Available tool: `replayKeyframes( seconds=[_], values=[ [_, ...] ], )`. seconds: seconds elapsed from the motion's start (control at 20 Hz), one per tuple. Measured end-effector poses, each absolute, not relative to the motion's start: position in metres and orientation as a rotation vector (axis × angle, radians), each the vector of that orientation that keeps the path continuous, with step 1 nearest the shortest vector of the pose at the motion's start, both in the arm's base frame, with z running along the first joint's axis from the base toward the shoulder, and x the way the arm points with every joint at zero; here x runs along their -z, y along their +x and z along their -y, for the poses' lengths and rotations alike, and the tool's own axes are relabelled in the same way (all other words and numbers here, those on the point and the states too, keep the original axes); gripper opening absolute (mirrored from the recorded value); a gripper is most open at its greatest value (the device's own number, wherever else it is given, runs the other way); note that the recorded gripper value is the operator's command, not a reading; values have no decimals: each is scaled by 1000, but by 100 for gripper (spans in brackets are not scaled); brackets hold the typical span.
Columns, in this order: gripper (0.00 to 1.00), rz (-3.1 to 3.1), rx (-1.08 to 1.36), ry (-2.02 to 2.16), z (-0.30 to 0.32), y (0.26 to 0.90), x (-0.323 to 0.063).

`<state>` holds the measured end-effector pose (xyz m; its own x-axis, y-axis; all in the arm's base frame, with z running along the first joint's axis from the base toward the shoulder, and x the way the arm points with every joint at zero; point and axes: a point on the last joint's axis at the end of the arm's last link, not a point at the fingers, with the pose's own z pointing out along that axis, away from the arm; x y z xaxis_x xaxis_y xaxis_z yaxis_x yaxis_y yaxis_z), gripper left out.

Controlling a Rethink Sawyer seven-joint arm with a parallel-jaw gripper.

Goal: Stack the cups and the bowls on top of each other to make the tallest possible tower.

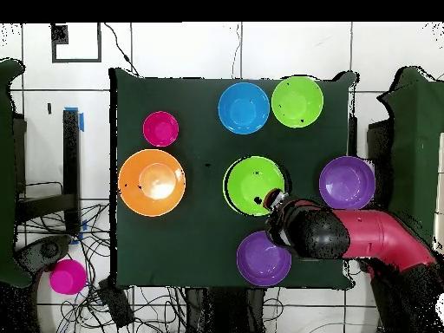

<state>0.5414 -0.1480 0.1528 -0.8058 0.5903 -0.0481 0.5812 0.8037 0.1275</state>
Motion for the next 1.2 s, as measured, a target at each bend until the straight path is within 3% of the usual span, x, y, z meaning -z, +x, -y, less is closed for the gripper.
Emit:
replayKeyframes(
  seconds=[1.2],
  values=[
    [0, -2900, -104, 854, 149, 548, -150]
  ],
)
